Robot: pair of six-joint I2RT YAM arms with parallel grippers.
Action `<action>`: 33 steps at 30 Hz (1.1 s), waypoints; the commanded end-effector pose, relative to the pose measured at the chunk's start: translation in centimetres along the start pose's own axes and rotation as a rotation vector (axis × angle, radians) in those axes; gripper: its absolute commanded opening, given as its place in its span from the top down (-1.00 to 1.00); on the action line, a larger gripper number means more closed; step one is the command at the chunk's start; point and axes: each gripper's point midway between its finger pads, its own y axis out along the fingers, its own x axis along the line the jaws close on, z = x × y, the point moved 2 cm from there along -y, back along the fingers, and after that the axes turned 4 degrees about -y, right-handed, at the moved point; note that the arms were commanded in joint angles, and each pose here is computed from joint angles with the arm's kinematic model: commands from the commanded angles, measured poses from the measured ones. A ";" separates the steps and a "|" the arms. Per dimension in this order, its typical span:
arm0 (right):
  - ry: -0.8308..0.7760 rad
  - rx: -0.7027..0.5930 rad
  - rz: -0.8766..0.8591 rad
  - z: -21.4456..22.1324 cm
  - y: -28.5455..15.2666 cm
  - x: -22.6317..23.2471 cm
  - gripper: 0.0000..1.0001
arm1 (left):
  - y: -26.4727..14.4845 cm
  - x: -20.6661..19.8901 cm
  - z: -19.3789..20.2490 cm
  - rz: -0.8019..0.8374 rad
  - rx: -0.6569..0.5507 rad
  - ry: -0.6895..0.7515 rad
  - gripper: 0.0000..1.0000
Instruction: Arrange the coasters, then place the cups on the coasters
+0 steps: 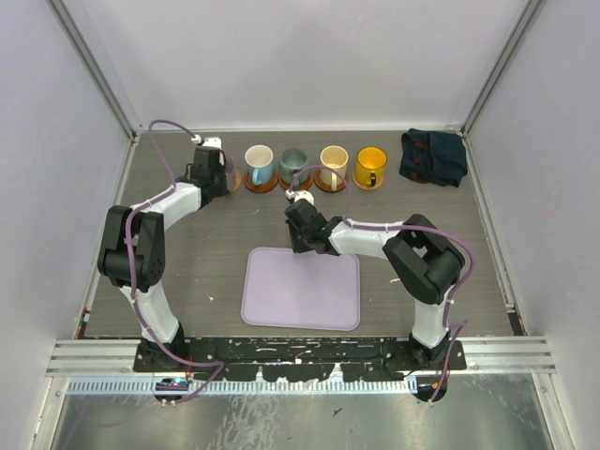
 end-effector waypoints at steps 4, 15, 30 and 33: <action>-0.011 0.070 0.010 2.0 0.6 0.0 0.79 | -0.3 -0.6 -5.8 0.014 -0.190 -0.047 0.95; -0.010 0.080 0.010 2.4 0.9 -0.1 0.80 | -0.3 -0.7 -6.3 0.018 -0.240 -0.093 0.96; -0.005 0.089 0.014 2.9 1.0 -0.2 0.80 | 0.7 -0.8 -5.4 0.020 -0.220 -0.096 0.97; -0.002 0.091 0.015 3.0 1.1 -0.3 0.80 | 0.9 -0.8 -5.1 0.022 -0.213 -0.097 0.97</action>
